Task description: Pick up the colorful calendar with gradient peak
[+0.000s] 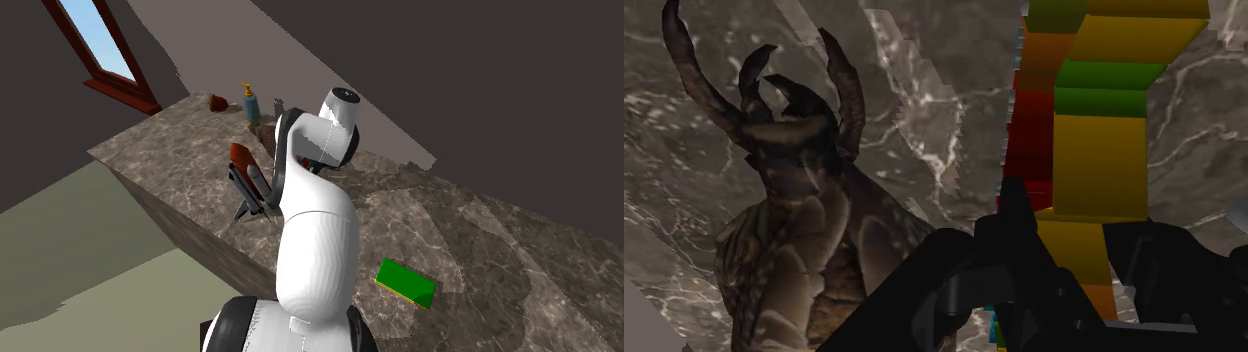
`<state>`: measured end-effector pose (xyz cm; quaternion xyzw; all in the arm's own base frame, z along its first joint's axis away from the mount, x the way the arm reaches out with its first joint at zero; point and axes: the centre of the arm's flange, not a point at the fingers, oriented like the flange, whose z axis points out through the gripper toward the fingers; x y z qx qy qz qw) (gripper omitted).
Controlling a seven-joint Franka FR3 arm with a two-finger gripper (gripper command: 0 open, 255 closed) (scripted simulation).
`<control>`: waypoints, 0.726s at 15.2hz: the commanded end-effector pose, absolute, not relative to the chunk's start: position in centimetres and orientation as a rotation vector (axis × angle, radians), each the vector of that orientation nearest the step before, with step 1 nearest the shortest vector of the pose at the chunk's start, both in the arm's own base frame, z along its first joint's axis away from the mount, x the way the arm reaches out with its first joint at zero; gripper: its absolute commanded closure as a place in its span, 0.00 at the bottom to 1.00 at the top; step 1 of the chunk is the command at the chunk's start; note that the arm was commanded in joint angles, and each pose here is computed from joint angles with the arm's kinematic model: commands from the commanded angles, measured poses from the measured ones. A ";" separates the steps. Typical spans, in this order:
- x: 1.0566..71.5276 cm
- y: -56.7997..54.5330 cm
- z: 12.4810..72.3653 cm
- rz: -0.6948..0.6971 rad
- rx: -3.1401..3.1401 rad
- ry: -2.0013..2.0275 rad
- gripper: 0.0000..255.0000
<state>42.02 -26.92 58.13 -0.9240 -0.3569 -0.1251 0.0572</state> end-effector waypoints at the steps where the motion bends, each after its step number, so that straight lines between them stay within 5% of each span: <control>1: 42.0 -26.9 58.9 -0.378 -2.801 -1.082 1.00; 11: 42.0 -26.9 64.2 -0.378 -2.801 -1.082 1.00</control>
